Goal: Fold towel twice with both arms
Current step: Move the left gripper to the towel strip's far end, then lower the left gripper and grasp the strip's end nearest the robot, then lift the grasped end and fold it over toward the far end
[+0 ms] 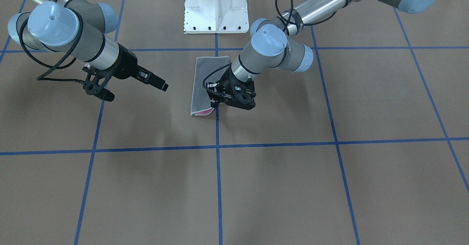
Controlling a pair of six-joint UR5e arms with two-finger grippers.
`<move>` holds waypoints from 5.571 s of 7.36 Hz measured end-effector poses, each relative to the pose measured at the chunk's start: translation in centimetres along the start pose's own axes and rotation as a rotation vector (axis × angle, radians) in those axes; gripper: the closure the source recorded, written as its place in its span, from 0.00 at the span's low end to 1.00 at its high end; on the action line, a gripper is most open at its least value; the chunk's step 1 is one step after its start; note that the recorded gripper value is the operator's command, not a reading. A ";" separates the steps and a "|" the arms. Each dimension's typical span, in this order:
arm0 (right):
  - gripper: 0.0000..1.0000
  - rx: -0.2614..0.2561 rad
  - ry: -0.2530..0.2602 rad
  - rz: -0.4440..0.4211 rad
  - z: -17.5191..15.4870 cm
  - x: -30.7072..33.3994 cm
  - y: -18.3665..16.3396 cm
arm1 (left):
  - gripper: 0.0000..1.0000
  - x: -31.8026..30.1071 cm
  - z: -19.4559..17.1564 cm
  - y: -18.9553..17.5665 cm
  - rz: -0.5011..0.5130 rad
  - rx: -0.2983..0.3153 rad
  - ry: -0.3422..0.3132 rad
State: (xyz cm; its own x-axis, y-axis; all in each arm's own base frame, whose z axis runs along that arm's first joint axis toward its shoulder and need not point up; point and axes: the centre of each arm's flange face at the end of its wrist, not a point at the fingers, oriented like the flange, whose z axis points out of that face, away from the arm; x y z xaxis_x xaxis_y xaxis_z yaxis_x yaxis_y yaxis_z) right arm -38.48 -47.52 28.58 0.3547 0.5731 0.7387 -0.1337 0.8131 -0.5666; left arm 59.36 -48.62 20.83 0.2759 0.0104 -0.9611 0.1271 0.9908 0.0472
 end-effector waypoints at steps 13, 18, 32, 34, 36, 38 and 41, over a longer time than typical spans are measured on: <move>0.00 0.006 -0.002 0.001 -0.2 0.1 -0.3 | 0.02 2.5 -2.5 -12.8 -0.024 0.102 -0.043; 0.00 0.039 -0.007 -0.049 -0.8 0.5 -1.3 | 0.02 -1.1 -5.2 -4.7 -0.397 0.006 -0.010; 0.00 0.089 -0.010 -0.237 -3.6 5.6 -5.7 | 0.51 -2.1 1.6 8.3 -0.468 -0.029 -0.104; 0.00 0.088 -0.008 -0.235 -3.6 5.7 -5.8 | 0.78 -2.1 1.6 8.3 -0.467 -0.029 -0.104; 0.00 0.089 -0.003 -0.228 -3.6 6.3 -6.1 | 1.00 -1.9 1.6 8.3 -0.468 -0.029 -0.101; 0.00 0.093 0.001 -0.221 -3.8 7.0 -6.5 | 1.00 -0.6 1.1 8.0 -0.468 -0.028 -0.083; 0.00 0.095 0.000 -0.219 -3.9 7.1 -6.6 | 1.00 2.4 -1.0 4.7 -0.475 0.011 -0.032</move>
State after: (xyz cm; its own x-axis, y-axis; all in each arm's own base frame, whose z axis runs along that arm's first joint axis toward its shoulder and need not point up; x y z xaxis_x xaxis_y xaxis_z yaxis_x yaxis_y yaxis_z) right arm -31.48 -49.19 36.13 0.3851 0.3821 0.8401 -0.1403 0.9239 -0.3559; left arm 59.67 -43.85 18.46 0.2138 -0.4476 -0.8683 0.2563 0.8834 -0.3923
